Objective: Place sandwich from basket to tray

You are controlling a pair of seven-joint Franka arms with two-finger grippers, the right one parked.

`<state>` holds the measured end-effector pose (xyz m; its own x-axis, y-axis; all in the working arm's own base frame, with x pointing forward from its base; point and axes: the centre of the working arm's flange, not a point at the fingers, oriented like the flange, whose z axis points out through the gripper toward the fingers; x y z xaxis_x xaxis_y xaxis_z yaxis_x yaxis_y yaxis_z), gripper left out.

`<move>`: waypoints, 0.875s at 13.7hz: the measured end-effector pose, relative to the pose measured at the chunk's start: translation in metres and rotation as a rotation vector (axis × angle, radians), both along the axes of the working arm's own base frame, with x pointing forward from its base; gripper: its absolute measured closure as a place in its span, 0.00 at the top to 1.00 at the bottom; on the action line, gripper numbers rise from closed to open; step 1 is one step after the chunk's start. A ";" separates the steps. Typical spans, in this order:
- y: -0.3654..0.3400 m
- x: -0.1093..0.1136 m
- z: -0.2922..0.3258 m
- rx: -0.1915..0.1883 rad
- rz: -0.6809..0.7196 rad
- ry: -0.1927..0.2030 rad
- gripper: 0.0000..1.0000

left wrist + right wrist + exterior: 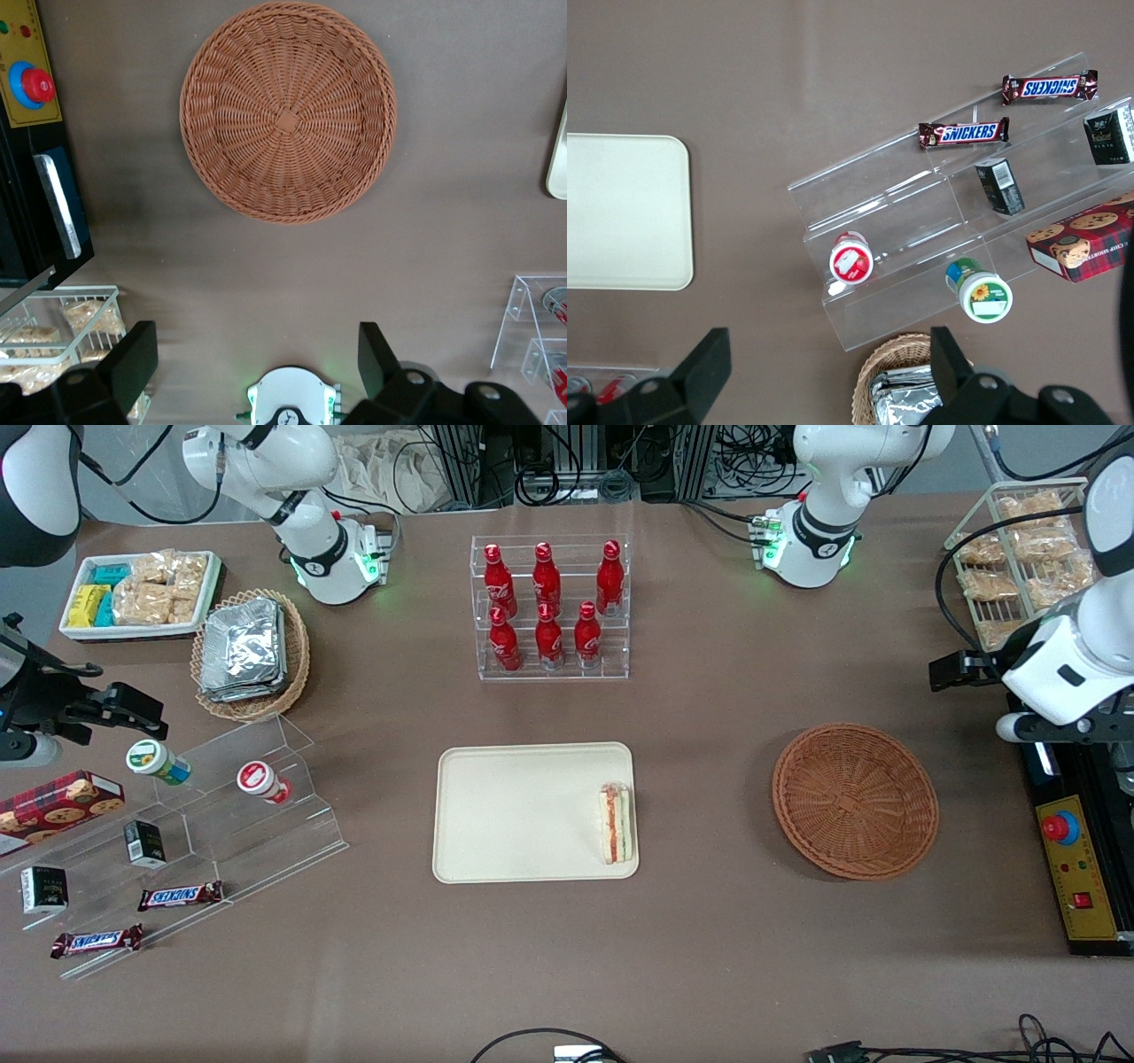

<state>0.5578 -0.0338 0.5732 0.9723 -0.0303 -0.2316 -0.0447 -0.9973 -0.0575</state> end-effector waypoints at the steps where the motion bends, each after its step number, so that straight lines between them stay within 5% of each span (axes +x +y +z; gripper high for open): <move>1: 0.000 -0.005 -0.001 0.001 -0.001 -0.008 1.00; 12: 0.011 -0.017 0.009 0.011 0.060 -0.033 1.00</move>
<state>0.5406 -0.0232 0.5823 0.9795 0.0305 -0.1991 0.0172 -0.9975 -0.0684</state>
